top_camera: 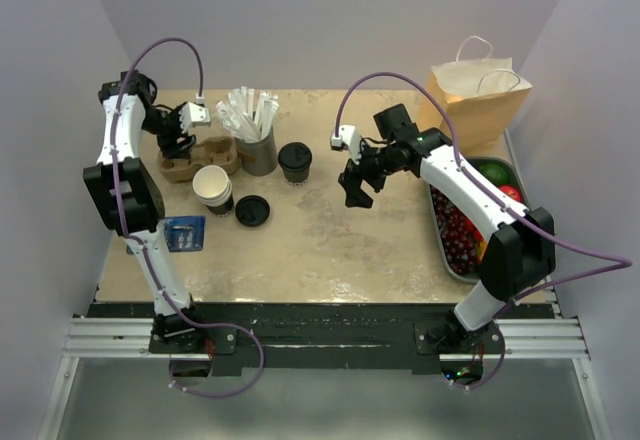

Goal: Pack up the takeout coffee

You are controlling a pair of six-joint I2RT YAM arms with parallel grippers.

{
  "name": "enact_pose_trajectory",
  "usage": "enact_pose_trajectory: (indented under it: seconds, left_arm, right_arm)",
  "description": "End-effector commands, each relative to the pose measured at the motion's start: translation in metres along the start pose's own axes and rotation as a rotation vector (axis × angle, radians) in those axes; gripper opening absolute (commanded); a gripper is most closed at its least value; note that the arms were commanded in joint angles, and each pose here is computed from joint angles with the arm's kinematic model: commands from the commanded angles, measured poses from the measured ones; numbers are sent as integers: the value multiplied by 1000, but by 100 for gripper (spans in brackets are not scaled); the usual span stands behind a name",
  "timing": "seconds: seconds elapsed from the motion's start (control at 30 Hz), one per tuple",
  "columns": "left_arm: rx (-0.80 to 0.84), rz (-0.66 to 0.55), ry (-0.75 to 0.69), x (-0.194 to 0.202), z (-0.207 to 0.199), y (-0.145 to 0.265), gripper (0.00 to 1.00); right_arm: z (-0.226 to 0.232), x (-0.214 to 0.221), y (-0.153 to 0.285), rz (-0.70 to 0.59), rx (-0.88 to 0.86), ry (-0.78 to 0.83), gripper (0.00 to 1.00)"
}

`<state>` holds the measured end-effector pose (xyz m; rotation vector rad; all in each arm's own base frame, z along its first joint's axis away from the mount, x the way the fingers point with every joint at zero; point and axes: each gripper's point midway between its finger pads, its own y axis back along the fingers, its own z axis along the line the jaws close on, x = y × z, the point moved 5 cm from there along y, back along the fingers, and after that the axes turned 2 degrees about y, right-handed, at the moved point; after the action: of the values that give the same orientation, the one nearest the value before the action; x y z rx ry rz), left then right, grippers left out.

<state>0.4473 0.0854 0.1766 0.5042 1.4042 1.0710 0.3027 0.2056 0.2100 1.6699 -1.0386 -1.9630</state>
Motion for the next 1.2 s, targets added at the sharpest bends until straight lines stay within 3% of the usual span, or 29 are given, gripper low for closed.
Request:
enact_pose_trajectory:
  seconds: [0.0,0.33,0.9,1.17]
  left_arm:
    - [23,-50,-96,-15,6,-13,67]
    - [25,-55,-34,-12,21,-31,56]
    - [55,-17,-33,-7,7,-30,61]
    - [80,32,6,2,7,-44,55]
  right_arm:
    - [0,-3,9,-1,24,20,93]
    - [-3,-2,7,11,34,7,93]
    - [-5,1,-1,24,21,2,93]
    - [-6,3,-1,29,27,1,93]
